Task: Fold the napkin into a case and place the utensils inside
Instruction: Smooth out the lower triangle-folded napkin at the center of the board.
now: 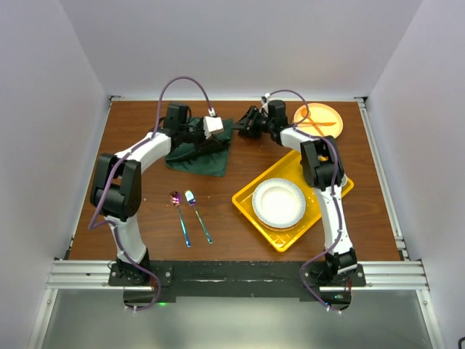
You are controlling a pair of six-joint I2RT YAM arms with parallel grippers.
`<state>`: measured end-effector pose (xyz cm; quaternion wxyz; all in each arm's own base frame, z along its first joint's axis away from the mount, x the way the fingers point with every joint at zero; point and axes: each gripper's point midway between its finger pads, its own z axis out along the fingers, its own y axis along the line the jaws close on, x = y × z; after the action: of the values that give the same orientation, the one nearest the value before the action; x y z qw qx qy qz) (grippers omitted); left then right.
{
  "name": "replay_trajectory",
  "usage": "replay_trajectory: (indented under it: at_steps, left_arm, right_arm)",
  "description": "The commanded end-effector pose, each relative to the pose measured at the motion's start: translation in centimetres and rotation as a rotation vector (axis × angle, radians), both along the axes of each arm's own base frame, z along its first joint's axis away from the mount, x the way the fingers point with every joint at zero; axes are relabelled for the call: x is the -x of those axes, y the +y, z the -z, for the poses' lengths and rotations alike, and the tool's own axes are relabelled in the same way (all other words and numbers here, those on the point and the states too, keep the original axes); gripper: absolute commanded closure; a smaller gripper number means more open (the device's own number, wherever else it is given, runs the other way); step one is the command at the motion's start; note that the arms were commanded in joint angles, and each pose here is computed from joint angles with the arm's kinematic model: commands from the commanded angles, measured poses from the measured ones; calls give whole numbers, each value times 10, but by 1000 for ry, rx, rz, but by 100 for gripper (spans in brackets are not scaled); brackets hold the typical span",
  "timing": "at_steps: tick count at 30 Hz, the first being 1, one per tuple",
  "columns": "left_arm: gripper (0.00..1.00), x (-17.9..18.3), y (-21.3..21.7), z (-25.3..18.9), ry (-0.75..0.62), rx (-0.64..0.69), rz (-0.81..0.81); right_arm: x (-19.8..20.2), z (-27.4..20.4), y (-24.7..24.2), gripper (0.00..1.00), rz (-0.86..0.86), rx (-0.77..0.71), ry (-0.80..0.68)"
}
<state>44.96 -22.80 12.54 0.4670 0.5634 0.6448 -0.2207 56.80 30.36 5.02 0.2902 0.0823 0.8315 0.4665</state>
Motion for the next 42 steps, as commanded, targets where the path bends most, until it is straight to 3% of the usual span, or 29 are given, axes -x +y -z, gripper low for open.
replay_trajectory:
  at_steps: [1,12,34,42]
  left_arm:
    - [100,-7,-2,-30,-66,33,18]
    - [100,-7,-2,-24,-49,23,24]
    - [100,-8,0,-19,-35,11,18]
    - [100,-4,0,-20,-38,4,33]
  right_arm:
    - [-2,-24,11,39,-25,-134,-6]
    - [0,-34,29,21,-54,-220,14]
    - [-2,-41,43,21,-90,-229,-5]
    - [-3,-23,48,21,-79,-207,17]
